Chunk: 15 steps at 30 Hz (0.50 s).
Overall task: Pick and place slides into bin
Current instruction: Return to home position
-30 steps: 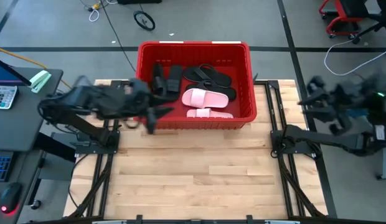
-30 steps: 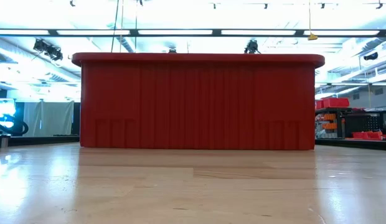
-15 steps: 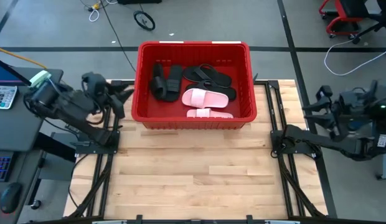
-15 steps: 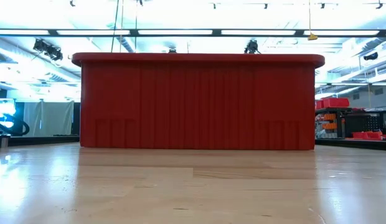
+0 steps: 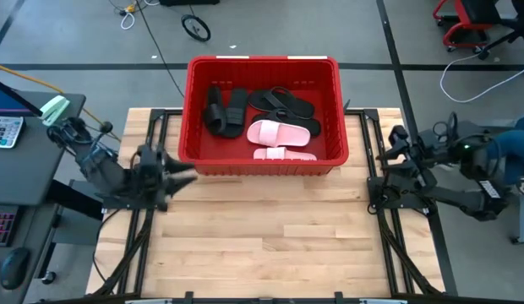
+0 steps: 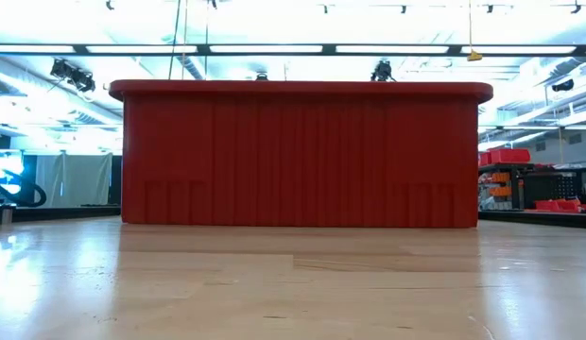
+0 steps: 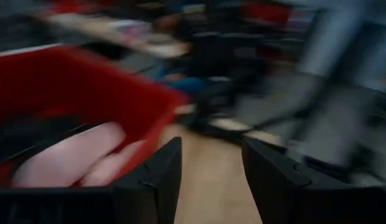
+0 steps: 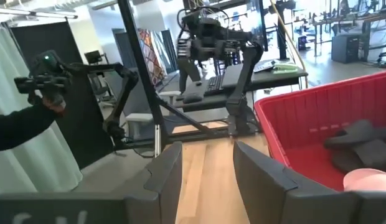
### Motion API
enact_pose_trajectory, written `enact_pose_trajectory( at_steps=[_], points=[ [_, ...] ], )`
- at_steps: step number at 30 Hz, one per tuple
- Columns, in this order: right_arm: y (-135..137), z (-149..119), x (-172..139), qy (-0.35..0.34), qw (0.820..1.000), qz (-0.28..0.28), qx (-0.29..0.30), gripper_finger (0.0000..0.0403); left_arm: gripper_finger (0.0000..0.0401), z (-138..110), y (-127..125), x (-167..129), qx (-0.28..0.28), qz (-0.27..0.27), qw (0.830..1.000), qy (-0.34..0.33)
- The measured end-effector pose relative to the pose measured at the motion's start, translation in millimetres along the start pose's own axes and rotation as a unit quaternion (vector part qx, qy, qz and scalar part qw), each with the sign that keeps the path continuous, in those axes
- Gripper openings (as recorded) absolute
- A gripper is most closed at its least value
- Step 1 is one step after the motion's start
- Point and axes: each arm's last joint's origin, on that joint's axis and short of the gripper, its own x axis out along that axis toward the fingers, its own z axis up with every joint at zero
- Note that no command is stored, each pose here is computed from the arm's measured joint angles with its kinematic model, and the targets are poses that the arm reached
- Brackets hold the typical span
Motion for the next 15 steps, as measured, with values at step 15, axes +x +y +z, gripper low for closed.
enact_pose_trajectory(
  at_steps=[15],
  points=[
    [18, -31, -39, -0.117, 0.993, -0.003, -0.01, 0.0149, 0.0172, 21, 33, -38, 0.104, -0.147, 0.981, -0.072]
  ],
)
